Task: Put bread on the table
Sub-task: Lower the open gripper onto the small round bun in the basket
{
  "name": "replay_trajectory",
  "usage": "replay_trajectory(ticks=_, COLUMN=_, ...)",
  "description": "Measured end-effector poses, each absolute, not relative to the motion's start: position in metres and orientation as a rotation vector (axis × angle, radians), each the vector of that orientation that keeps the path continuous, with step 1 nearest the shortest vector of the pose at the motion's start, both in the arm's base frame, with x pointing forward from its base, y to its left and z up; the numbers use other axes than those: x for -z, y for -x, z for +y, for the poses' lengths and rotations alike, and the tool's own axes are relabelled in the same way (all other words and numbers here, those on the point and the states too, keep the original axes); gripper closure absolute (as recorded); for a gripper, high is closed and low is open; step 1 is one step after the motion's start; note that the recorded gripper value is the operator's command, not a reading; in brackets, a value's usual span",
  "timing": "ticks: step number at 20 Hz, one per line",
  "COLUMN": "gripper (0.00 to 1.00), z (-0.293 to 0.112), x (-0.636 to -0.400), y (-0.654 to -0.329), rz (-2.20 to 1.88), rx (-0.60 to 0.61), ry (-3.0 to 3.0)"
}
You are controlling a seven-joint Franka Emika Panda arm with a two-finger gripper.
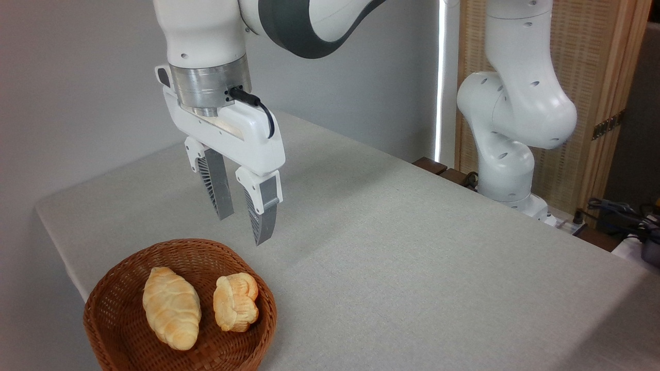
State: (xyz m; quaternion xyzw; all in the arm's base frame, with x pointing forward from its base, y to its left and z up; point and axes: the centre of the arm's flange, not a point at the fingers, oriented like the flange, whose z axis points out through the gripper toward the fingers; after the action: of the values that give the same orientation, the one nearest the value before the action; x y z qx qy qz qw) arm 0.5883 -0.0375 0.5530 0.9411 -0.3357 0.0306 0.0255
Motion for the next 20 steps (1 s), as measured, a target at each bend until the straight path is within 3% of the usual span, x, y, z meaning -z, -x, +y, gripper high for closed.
replay_trajectory(ticks=12, gripper=0.00, z=-0.037, x=-0.528, y=-0.608, rz=-1.093, rx=-0.130, ry=-2.904)
replay_trajectory(ticks=20, gripper=0.00, z=-0.038, x=-0.495, y=-0.628, rz=-1.106, rx=-0.157, ry=-2.914)
